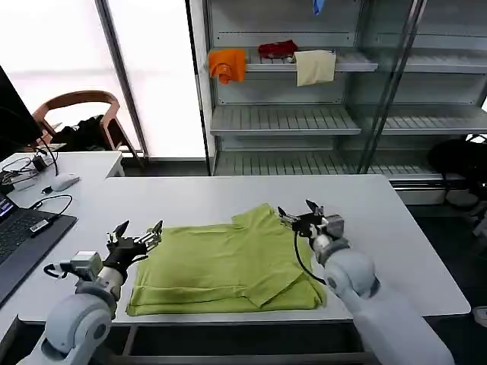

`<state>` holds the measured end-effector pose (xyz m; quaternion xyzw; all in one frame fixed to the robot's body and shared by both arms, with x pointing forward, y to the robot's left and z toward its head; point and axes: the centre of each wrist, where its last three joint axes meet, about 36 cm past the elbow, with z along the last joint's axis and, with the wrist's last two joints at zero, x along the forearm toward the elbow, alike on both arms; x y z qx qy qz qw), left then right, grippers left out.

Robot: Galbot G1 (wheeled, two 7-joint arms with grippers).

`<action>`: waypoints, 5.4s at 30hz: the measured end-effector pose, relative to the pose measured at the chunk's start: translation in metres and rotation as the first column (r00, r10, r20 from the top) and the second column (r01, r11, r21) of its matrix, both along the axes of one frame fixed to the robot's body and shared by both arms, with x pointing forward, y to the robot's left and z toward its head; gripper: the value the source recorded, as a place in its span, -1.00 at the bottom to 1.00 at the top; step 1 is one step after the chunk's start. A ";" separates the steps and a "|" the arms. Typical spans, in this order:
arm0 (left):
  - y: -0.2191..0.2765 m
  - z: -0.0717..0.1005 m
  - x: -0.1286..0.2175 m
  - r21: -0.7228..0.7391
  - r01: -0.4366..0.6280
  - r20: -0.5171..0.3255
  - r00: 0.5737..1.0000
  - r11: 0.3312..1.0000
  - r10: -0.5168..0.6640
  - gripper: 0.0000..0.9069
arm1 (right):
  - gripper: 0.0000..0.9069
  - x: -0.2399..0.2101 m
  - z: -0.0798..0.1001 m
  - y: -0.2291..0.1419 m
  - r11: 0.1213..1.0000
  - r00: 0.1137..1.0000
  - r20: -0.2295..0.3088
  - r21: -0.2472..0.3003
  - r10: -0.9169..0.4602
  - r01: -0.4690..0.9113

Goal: Fold and organize the clothes.

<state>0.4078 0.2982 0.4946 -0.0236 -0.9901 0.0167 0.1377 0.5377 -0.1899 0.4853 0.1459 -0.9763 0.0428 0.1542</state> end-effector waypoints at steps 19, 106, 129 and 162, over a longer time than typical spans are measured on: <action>0.026 -0.042 0.073 0.051 0.004 -0.167 0.986 0.999 0.004 1.00 | 1.00 0.064 -0.035 0.034 0.994 0.988 -0.139 -0.087 0.061 -0.073; -0.001 -0.018 -0.062 0.220 0.010 -0.022 1.000 0.975 -0.005 -1.00 | -1.00 -0.114 -0.006 -0.024 0.987 0.986 0.029 -0.007 0.164 -0.164; -0.005 -0.053 -0.092 0.262 0.011 -0.119 0.993 0.965 0.021 -0.38 | -1.00 -0.165 -0.029 -0.027 0.991 0.991 -0.026 -0.013 0.132 -0.133; -0.009 -0.009 -0.130 0.237 -0.049 -0.033 0.998 0.970 0.058 1.00 | 1.00 -0.204 -0.009 -0.017 0.955 0.947 0.152 -0.038 -0.284 0.293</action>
